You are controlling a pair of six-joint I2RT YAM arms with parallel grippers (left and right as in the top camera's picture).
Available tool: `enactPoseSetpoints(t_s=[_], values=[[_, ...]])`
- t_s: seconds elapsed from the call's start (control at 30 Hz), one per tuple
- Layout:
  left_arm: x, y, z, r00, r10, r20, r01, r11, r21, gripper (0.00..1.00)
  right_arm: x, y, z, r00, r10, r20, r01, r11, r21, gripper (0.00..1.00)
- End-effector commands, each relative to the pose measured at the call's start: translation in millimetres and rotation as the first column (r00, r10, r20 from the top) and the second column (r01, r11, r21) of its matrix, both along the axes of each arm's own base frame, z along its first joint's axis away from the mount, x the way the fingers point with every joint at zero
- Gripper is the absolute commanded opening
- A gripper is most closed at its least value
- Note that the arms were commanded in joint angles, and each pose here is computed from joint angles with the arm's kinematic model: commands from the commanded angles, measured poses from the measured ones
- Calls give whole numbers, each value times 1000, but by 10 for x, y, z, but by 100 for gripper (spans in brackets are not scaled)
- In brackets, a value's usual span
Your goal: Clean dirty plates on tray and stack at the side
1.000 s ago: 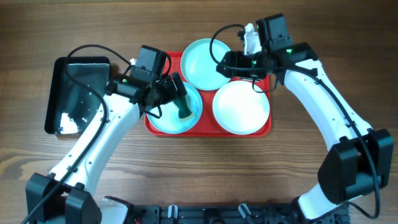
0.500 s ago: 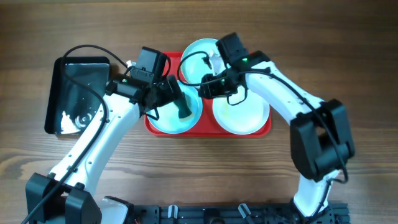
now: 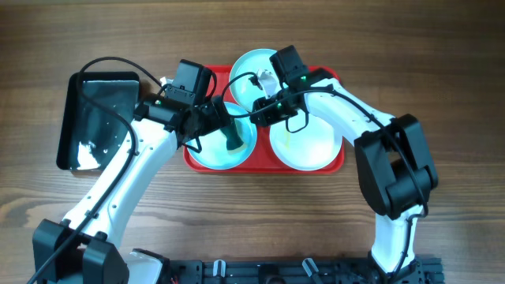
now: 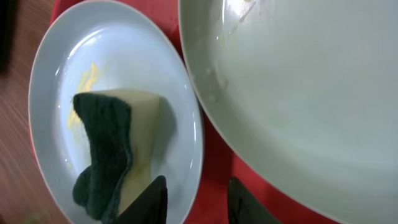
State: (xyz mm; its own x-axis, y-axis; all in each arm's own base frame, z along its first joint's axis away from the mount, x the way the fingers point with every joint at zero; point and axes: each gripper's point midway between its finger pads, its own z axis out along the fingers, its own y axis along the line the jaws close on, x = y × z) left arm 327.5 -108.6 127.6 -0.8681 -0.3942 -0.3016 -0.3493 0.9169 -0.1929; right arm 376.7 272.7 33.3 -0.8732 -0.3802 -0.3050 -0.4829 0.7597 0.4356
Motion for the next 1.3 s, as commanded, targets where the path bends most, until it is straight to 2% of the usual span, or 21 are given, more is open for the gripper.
enactPoseSetpoints(t_s=[0.0,0.43,0.53,0.7,0.9,0.97,1.1,1.2,1.27], values=[[-5,43,-46,1000,4,-8,-4,1000,25,100,12,44,-158,1000,7,-25,-7,1000,0,28],[-126,-20,-330,991,-14,-136,16,1000,13,100,35,56,-242,998,-29,-48,29,1000,2,13],[-142,-12,-401,987,-12,-161,15,1000,23,100,33,56,-247,998,-38,-55,39,999,2,13],[-146,-1,-428,985,-8,-171,13,1000,26,100,5,42,-261,995,-56,-78,55,998,-5,26],[-151,1,-432,985,-8,-174,13,1000,28,100,-41,19,-276,993,-61,-101,60,998,-17,25],[-152,1,-432,985,-9,-175,14,1000,27,100,-40,19,-278,993,-61,-101,59,998,-17,19],[-202,-28,-466,979,-16,-202,20,1000,16,100,-53,12,-359,991,-62,-115,60,998,-25,15],[-217,-55,-554,972,-21,-232,23,1000,7,100,-77,5,-422,987,-82,-142,78,996,-34,7],[-227,-69,-617,967,-23,-253,25,1000,5,94,-69,9,-427,987,-83,-140,79,996,-33,6]])
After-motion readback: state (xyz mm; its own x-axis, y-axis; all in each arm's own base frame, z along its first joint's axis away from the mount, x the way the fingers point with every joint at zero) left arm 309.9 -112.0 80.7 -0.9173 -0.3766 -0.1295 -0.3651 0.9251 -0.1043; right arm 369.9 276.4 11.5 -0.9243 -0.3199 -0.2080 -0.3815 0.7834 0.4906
